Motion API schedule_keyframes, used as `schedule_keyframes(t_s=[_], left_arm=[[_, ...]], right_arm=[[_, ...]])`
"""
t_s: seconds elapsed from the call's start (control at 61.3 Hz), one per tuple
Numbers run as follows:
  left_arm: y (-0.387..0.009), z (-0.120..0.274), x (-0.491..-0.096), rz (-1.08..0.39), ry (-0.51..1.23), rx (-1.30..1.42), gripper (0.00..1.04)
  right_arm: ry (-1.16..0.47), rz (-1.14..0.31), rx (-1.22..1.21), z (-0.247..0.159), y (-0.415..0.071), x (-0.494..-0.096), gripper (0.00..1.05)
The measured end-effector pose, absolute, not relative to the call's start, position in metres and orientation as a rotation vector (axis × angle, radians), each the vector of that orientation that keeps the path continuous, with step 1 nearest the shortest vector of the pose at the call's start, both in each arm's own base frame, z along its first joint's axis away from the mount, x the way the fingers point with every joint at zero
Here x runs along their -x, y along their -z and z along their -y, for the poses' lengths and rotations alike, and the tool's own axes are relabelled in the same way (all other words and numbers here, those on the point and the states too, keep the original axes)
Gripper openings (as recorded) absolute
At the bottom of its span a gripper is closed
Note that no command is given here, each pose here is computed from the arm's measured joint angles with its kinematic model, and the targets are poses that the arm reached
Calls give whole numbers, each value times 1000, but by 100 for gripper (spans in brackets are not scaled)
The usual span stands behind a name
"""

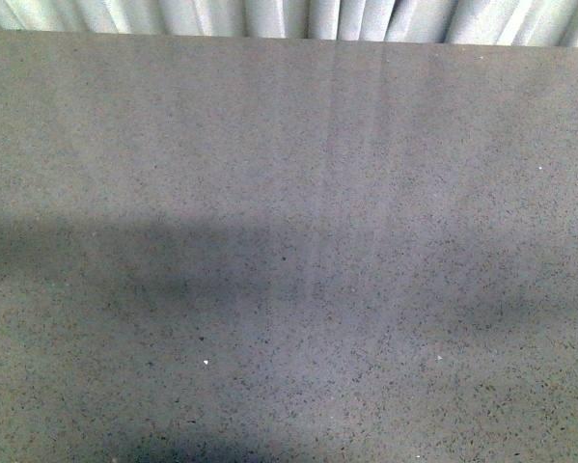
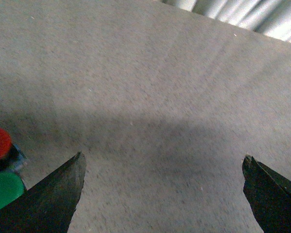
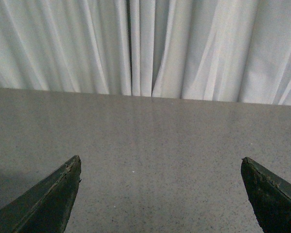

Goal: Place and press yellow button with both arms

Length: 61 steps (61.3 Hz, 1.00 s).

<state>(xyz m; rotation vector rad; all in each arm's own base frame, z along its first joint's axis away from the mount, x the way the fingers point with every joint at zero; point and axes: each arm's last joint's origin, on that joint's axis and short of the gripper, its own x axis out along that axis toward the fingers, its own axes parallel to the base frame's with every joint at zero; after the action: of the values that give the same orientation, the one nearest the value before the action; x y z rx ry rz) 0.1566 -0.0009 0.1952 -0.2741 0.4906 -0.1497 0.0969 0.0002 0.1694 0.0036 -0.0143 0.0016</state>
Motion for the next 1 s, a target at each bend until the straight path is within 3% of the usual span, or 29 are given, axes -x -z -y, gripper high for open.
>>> schedule_keyframes(t_s=[0.212,0.473,0.996], left_arm=[[-191,-57,-214,-446,-107,266,96],[-157,-131,-223,-482,-339,303,96],[-108,-170,-219,-528,-427,309,96]], right_arm=[[-2,14,-3,0,-169,-97,96],[-2,14,-4,0,-169,-97,96],[-2,14,-4,0,-169,-97,96]])
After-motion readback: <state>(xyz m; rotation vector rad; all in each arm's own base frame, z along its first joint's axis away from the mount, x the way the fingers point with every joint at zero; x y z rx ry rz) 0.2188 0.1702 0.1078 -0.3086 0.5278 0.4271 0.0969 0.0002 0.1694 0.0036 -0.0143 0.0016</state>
